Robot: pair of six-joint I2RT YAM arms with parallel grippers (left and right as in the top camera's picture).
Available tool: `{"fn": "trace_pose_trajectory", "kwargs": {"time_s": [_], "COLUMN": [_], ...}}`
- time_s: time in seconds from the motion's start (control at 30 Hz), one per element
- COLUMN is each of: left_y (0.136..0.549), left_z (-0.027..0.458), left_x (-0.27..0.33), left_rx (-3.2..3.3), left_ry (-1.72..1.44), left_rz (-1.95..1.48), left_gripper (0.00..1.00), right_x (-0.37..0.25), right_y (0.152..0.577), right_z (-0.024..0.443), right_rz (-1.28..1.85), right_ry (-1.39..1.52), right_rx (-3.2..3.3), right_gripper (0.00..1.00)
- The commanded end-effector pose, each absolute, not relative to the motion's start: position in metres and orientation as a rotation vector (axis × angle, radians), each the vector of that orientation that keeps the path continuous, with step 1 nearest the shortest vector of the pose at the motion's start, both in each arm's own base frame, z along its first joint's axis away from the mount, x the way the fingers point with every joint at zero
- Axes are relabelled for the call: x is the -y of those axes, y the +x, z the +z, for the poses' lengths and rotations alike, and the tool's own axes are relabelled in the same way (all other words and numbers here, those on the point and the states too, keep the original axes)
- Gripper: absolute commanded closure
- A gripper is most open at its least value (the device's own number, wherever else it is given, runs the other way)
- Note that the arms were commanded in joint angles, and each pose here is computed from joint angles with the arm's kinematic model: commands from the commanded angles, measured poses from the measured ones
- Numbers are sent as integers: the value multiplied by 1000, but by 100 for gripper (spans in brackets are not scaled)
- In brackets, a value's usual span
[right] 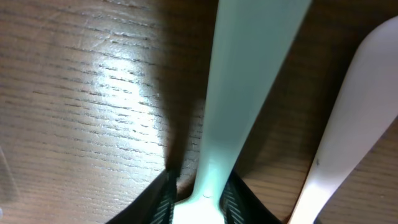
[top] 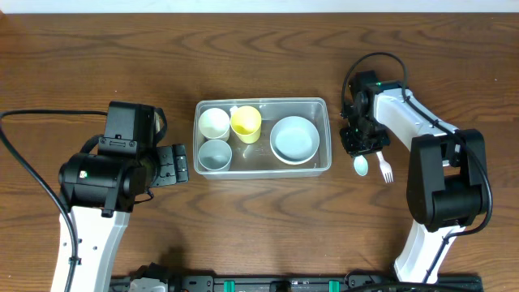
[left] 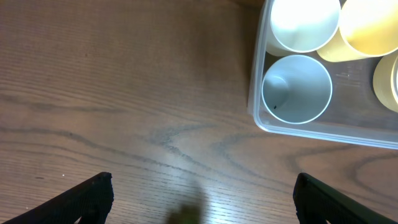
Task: Pack container
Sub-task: 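Lower the right gripper onto the mint-green spoon and grasp it, then carry the spoon with the right gripper into the container, release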
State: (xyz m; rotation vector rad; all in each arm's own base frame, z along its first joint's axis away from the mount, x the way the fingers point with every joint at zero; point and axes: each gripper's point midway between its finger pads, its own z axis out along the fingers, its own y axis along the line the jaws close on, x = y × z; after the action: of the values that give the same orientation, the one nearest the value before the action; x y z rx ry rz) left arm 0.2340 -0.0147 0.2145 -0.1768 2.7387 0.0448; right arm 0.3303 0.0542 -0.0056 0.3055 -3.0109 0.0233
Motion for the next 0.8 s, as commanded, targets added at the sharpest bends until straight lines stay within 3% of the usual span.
{"fn": "trace_pose_trajectory", "kwargs": {"time_s": [0.0, 0.33, 0.43, 0.63, 0.77], "left_y": [233, 233, 233, 233, 233], "left_z": [212, 212, 212, 212, 212], "left_x": [12, 12, 12, 12, 12], "left_rx": [-2747, -2747, -2747, -2747, -2747], "left_ry": [-203, -204, -203, -204, -204], "left_rz": [53, 53, 53, 53, 53], "left_gripper": [7, 7, 7, 7, 7], "right_x": [-60, -60, -60, -60, -62], "right_y": [320, 321, 321, 322, 337], "right_z": [-16, -17, -17, -10, 23], "right_rz": [-36, -35, -35, -31, -46], "right_ry": [288, 278, 278, 199, 174], "right_rx": [2975, 2980, 2980, 2994, 3093], "right_gripper": [78, 91, 99, 99, 99]}}
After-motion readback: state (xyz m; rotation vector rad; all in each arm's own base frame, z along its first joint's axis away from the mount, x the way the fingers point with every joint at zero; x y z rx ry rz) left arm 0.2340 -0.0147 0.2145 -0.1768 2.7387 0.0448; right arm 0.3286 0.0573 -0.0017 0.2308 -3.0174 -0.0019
